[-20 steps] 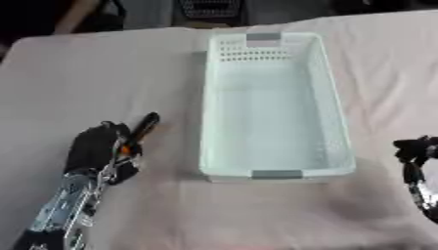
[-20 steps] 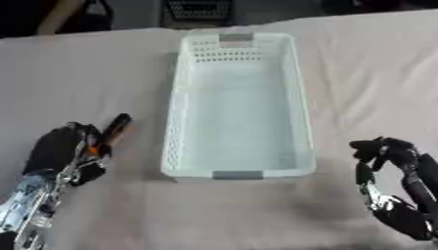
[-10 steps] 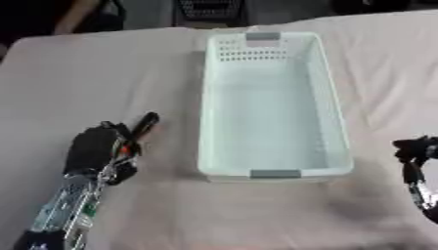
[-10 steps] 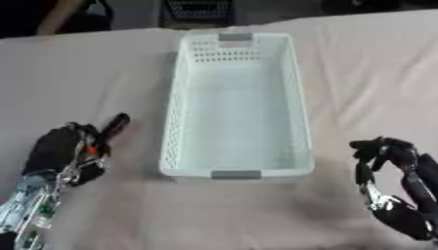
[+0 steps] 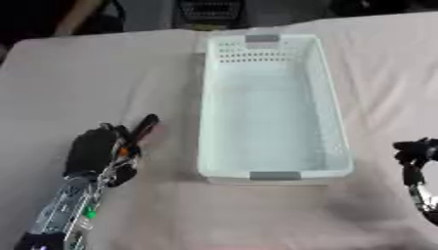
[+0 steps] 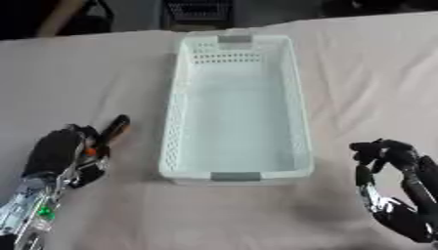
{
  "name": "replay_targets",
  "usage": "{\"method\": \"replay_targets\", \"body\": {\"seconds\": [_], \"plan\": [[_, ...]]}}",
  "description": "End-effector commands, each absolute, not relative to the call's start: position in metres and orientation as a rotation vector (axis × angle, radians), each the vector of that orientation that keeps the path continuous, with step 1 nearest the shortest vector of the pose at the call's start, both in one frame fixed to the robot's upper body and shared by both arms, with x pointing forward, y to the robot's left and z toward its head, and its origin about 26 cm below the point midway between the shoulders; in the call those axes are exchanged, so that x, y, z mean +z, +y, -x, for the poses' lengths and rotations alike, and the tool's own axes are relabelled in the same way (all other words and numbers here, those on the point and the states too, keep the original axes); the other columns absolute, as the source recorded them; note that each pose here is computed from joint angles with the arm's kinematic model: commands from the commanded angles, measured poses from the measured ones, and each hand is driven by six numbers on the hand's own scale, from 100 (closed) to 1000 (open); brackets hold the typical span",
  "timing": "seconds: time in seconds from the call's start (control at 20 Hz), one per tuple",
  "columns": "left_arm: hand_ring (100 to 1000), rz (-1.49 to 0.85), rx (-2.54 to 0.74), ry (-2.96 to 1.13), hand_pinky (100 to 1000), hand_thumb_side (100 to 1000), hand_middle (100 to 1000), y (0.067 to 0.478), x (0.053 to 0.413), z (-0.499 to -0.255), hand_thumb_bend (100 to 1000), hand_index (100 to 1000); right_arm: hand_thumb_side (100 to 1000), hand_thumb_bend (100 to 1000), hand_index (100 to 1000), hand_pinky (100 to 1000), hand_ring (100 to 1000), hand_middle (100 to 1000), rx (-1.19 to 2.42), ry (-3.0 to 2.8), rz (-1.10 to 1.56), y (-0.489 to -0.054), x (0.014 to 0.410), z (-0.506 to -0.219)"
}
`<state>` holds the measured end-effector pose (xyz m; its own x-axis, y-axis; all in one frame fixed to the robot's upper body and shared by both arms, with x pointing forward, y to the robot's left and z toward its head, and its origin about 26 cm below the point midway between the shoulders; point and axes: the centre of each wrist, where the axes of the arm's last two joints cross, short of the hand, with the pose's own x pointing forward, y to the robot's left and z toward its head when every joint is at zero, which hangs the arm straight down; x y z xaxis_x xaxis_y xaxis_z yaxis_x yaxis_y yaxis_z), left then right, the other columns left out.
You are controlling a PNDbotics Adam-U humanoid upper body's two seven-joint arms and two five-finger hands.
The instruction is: Pick up objects on the table and place them in the box.
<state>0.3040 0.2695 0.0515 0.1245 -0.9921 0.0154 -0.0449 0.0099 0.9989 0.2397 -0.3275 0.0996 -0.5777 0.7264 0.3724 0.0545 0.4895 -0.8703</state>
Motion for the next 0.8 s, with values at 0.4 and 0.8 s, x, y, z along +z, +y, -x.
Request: {"method": "replay_targets", "body": {"seconds": [0.4, 0.8], "plan": [[128, -1.324, -0.929, -1.212, 286, 187, 283, 0.278, 0.059, -0.304, 100, 585, 778, 100, 789, 428, 551, 577, 1.118, -1.983, 0.659, -0.327, 0.105, -0.237], [122, -1.317, -0.868, -1.261, 284, 202, 279, 0.278, 0.069, -0.303, 100, 586, 778, 100, 789, 428, 552, 577, 1.118, -1.983, 0.658, -0.327, 0.105, -0.237]]}}
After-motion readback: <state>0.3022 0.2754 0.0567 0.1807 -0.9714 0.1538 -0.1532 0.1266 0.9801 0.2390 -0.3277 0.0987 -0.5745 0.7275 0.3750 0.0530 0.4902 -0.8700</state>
